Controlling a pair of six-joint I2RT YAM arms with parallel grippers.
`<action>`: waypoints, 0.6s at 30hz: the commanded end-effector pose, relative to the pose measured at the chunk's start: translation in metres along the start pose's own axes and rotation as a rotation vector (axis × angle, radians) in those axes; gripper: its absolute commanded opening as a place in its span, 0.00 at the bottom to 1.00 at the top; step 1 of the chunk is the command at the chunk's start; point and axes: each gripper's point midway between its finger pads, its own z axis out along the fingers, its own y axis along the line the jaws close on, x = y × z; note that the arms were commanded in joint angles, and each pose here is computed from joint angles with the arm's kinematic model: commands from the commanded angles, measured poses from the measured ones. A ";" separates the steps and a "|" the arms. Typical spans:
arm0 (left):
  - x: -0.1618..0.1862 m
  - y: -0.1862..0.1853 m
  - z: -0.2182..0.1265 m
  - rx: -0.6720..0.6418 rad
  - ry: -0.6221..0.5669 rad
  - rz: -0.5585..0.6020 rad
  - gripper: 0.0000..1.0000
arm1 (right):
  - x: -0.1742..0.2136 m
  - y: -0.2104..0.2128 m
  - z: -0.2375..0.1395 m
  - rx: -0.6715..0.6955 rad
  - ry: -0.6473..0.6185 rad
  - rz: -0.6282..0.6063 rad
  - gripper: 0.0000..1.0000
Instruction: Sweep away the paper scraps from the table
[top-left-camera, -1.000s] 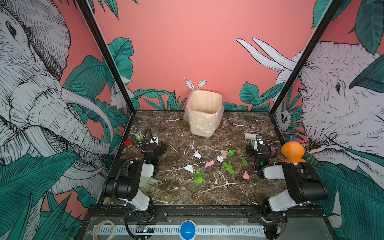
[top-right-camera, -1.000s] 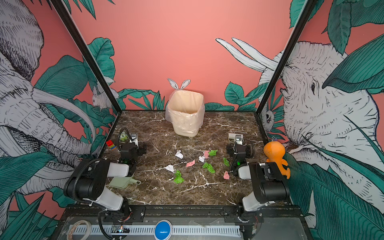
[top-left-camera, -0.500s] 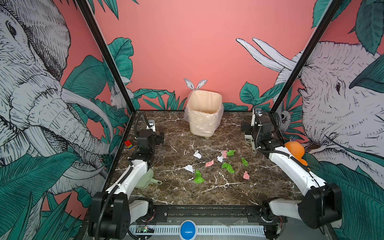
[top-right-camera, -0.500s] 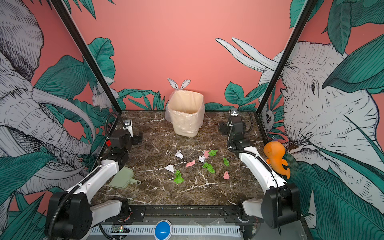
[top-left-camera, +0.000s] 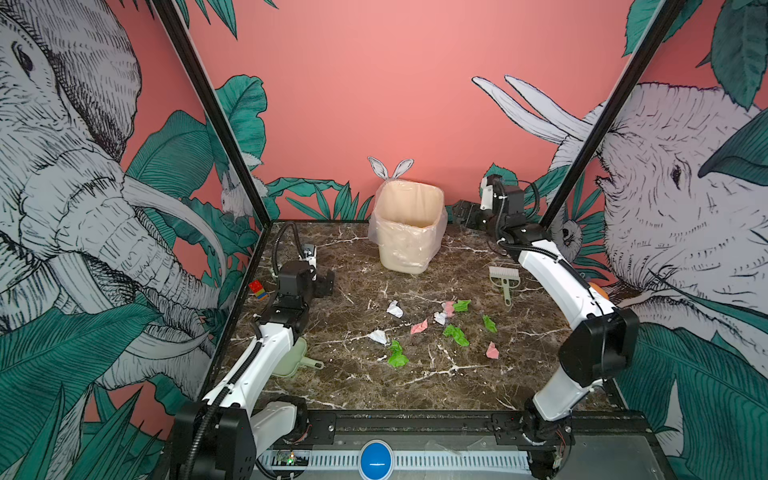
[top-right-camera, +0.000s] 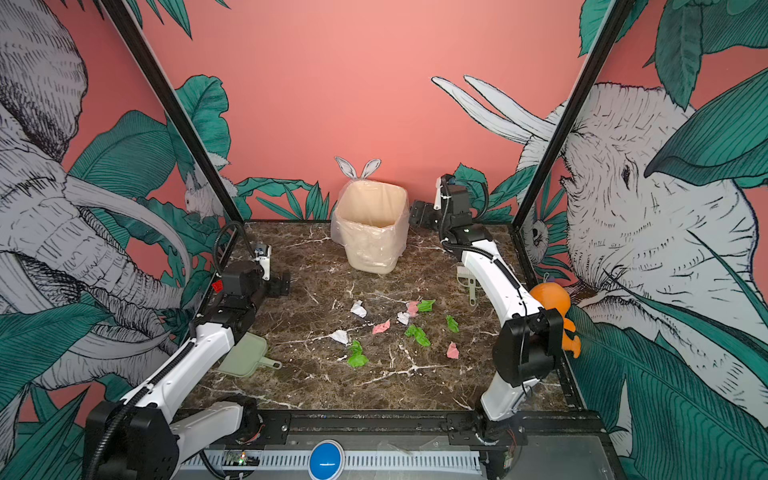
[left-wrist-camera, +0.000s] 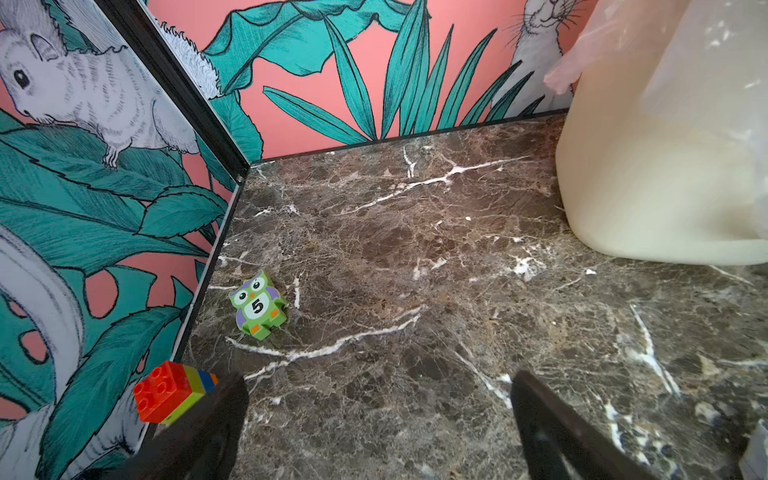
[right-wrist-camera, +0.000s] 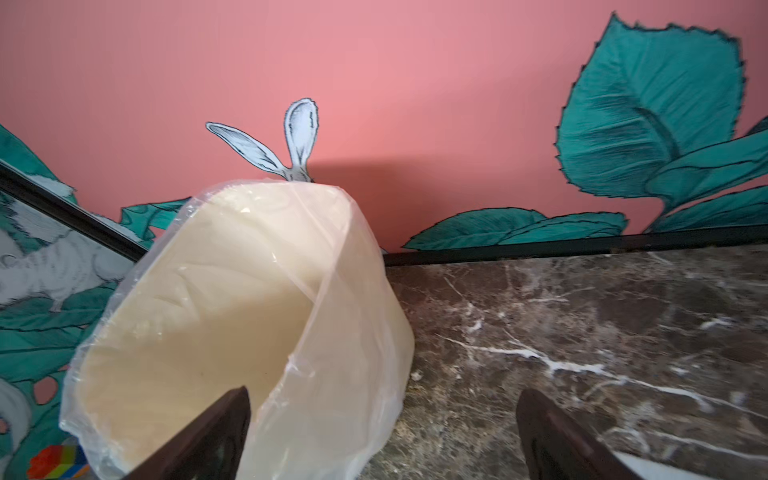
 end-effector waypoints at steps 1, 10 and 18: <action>-0.011 -0.003 -0.010 0.027 -0.024 -0.021 1.00 | -0.004 0.027 0.013 -0.107 0.021 0.071 0.99; -0.014 -0.005 -0.020 0.041 -0.027 -0.012 1.00 | -0.001 0.045 0.067 -0.207 0.076 0.102 0.99; -0.026 0.001 -0.028 0.018 -0.034 -0.008 1.00 | 0.021 0.086 0.087 -0.365 0.172 0.074 0.99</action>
